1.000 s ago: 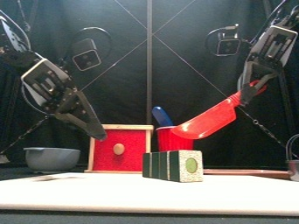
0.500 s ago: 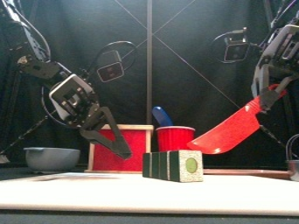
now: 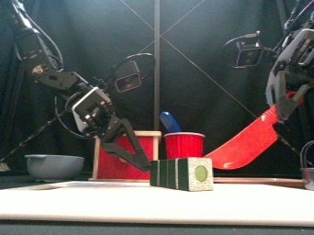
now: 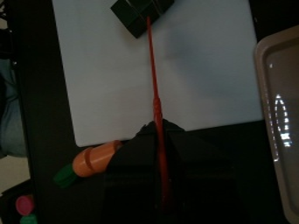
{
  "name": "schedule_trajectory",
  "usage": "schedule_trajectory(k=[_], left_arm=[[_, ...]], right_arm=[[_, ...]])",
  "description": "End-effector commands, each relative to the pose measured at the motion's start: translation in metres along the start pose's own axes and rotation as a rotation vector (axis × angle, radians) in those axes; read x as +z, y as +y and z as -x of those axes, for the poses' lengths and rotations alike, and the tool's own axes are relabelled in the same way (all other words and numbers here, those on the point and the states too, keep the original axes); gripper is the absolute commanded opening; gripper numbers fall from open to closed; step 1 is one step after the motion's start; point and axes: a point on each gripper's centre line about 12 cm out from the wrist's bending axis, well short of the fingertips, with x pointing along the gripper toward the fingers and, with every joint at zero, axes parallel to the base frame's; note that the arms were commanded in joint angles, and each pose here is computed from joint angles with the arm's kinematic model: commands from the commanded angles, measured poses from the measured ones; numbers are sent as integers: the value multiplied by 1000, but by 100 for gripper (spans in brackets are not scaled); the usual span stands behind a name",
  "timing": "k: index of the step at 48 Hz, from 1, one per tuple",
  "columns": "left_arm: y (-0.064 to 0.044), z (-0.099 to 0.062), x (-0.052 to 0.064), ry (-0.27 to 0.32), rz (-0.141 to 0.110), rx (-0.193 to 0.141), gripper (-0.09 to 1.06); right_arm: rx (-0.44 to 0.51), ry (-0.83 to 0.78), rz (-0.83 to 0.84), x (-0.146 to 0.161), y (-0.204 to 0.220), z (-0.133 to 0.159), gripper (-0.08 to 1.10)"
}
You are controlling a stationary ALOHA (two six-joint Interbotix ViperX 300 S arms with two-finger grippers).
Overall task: Place sushi on board then cut the sushi with the knife then place the pieces on the plate
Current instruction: Grasp knife edge with left hand
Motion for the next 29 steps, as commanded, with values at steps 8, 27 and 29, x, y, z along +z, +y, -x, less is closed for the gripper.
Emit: schedule_trajectory(k=[8, 27, 29], left_arm=[[4, -3, 16, -43, 5, 7, 52], [13, -16, 25, -58, -18, 16, 52], [15, -16, 26, -62, -17, 20, 52]], right_arm=[[-5, -72, 21, 11, 1, 8, 40], [-53, -158, 58, 21, -8, 11, 40], [-60, -161, 56, 20, -10, 11, 40]])
